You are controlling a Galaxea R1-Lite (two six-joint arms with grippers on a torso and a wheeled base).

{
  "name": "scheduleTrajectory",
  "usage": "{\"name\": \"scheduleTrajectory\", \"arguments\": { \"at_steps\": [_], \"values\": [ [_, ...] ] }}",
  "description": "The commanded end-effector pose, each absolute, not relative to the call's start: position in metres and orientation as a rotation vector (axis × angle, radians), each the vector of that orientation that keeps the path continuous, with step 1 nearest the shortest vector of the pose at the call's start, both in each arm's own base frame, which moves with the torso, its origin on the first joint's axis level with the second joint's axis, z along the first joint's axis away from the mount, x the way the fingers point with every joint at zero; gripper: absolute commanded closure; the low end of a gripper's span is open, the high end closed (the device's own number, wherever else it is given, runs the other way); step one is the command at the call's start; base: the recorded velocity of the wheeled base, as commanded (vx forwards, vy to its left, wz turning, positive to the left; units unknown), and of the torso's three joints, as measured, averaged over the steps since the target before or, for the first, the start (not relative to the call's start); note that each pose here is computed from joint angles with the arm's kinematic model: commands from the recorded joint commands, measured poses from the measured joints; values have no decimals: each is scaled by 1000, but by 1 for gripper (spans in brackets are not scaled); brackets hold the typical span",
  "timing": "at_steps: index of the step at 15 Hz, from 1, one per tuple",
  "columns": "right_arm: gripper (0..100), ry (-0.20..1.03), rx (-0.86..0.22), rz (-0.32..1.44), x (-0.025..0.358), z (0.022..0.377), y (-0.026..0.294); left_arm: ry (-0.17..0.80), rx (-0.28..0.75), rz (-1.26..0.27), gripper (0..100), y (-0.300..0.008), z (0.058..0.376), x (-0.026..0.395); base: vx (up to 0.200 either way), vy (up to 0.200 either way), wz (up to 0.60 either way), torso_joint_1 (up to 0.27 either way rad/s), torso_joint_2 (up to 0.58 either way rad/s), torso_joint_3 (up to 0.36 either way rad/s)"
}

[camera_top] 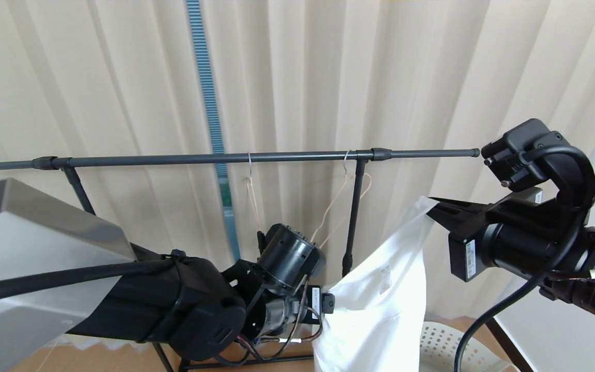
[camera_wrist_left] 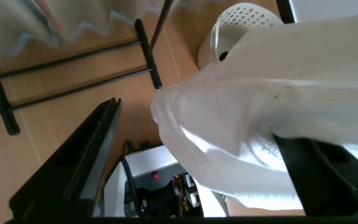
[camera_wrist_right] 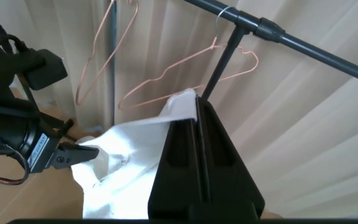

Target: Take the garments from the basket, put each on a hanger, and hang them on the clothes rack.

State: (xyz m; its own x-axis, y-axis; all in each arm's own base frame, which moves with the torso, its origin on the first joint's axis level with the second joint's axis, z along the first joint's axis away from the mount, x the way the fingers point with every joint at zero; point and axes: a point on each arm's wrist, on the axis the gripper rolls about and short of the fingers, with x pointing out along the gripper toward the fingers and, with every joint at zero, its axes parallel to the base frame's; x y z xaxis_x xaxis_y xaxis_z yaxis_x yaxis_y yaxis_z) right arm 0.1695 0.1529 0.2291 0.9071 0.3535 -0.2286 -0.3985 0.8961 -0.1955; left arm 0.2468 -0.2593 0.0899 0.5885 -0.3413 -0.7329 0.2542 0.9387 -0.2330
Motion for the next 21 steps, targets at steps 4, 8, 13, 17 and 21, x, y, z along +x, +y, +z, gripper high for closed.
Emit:
{"name": "scheduleTrajectory", "arguments": {
  "at_steps": [4,8,13,17,21],
  "values": [
    [100,180,-231,368,172,233,144,867,-106,-346,100,-253,95,240,0,0,0,0,0,0],
    [100,202,-254,328,188,228,132,797,-112,-350,100,-241,123,221,0,0,0,0,0,0],
    [100,245,-315,301,199,215,131,667,-101,-350,100,-219,164,200,0,0,0,0,0,0],
    [100,295,-407,311,201,197,132,625,-89,-368,100,-205,187,190,0,0,0,0,0,0],
    [100,340,-433,318,208,185,137,607,-73,-348,100,-200,191,188,0,0,0,0,0,0]
  ]
}}
